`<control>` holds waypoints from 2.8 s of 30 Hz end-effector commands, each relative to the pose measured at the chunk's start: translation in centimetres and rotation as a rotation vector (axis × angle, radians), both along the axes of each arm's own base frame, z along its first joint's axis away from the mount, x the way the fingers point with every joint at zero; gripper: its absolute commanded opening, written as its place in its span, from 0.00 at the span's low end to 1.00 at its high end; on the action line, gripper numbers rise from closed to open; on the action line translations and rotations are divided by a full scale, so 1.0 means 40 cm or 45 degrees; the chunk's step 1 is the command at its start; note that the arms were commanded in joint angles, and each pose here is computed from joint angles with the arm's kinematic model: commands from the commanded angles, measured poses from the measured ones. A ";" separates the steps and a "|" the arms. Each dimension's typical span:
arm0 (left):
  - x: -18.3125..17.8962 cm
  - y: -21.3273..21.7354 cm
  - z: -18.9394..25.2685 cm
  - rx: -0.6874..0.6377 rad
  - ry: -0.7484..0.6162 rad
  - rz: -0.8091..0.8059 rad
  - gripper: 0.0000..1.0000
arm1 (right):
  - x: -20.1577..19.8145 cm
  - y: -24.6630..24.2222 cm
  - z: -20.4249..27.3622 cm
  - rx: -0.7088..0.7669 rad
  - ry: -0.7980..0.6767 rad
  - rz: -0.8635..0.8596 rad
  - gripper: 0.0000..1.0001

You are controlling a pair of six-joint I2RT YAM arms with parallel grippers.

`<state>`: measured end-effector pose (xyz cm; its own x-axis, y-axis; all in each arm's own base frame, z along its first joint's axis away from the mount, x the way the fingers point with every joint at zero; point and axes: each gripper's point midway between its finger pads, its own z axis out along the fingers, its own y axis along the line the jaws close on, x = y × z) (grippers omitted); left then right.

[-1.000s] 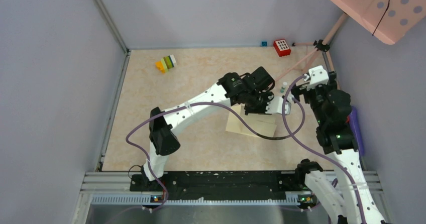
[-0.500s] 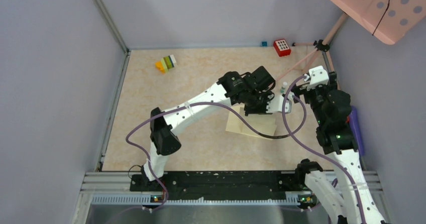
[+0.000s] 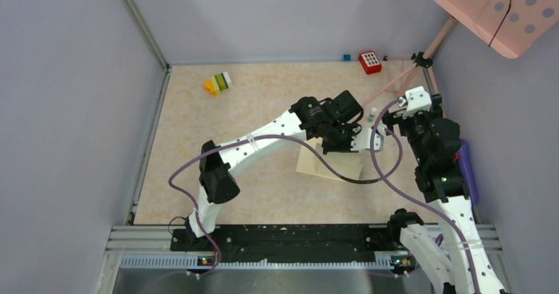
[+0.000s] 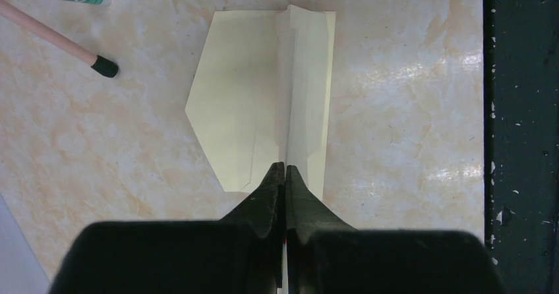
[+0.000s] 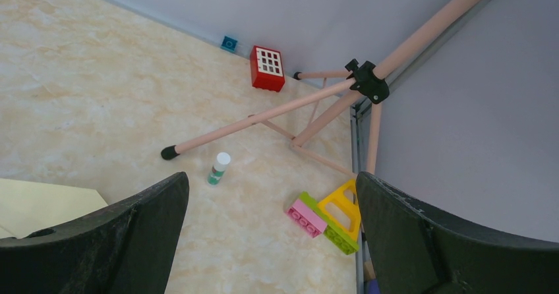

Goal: Place the letter into the envelope and seal it
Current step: Fold the letter.

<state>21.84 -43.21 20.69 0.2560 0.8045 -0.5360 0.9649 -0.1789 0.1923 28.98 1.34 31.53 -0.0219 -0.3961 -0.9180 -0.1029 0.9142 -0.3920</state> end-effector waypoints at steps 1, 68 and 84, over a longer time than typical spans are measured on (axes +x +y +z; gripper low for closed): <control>0.005 -0.023 -0.004 -0.029 -0.021 -0.011 0.00 | -0.001 -0.009 0.023 -0.003 -0.048 -0.013 0.95; -0.026 -0.081 -0.127 -0.046 0.123 -0.064 0.00 | -0.003 0.001 0.018 -0.006 -0.039 0.015 0.95; -0.002 -0.061 -0.137 0.003 0.051 -0.036 0.00 | -0.002 0.003 0.017 -0.007 -0.036 0.021 0.95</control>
